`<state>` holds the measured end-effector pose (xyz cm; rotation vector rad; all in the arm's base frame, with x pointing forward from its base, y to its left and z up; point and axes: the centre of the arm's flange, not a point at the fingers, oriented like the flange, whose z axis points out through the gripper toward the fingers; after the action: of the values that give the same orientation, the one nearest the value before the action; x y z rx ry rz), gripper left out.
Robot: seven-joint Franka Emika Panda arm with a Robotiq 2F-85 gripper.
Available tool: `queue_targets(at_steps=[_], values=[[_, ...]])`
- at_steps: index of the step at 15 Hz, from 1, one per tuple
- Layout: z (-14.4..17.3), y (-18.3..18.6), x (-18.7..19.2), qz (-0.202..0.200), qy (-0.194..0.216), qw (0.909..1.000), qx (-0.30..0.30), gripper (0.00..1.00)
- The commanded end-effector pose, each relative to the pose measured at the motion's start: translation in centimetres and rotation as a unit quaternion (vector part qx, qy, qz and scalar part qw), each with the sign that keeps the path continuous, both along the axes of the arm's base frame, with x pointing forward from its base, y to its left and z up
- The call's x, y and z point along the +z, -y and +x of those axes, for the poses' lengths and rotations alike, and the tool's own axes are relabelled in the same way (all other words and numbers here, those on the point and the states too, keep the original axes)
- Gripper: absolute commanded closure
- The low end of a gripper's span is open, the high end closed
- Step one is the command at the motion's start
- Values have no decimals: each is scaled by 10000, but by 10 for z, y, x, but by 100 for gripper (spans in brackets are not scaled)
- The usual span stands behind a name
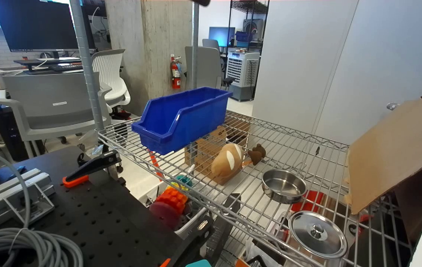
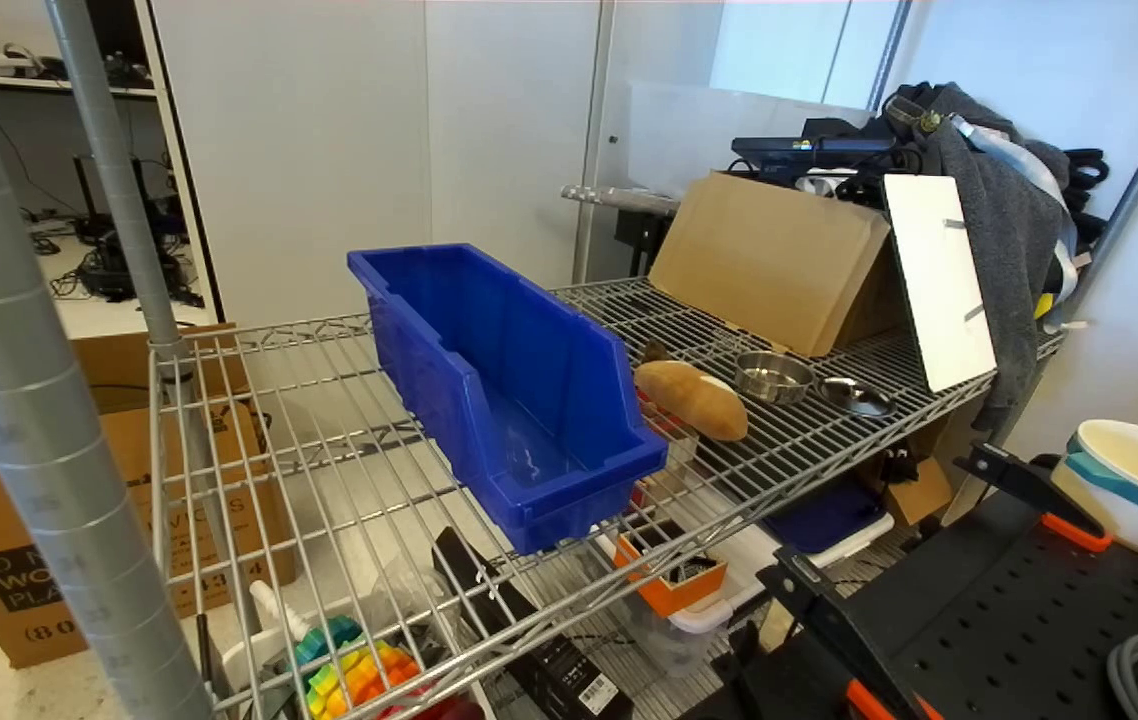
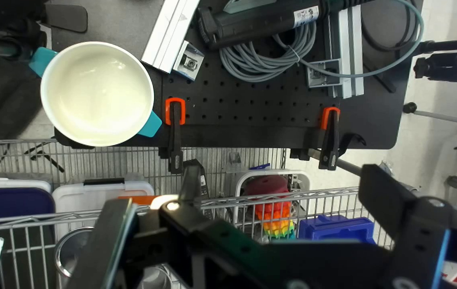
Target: Put the lid on the pot
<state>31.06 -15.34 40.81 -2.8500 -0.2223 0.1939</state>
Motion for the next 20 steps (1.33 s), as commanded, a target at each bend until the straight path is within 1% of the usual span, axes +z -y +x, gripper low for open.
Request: queue_targets(at_steps=[1, 4, 5, 6, 8, 10, 12, 17, 19, 20], values=[[0, 0, 0, 0, 0, 10000, 0, 0], [0, 0, 0, 0, 0, 10000, 0, 0], [5, -1, -1, -29, 1, 10000, -1, 0], [16, -2, -3, -85, 70, 9999, -84, 0], [36, 1, -7, -206, 346, 9985, -367, 0], [59, 8, -12, -407, 646, 9961, -440, 0], [80, 18, -21, -568, 826, 9937, -506, 0], [136, 43, -61, -1007, 866, 9892, -623, 0], [159, 51, -83, -1102, 815, 9882, -680, 0], [169, 54, -94, -1139, 708, 9888, -660, 0]])
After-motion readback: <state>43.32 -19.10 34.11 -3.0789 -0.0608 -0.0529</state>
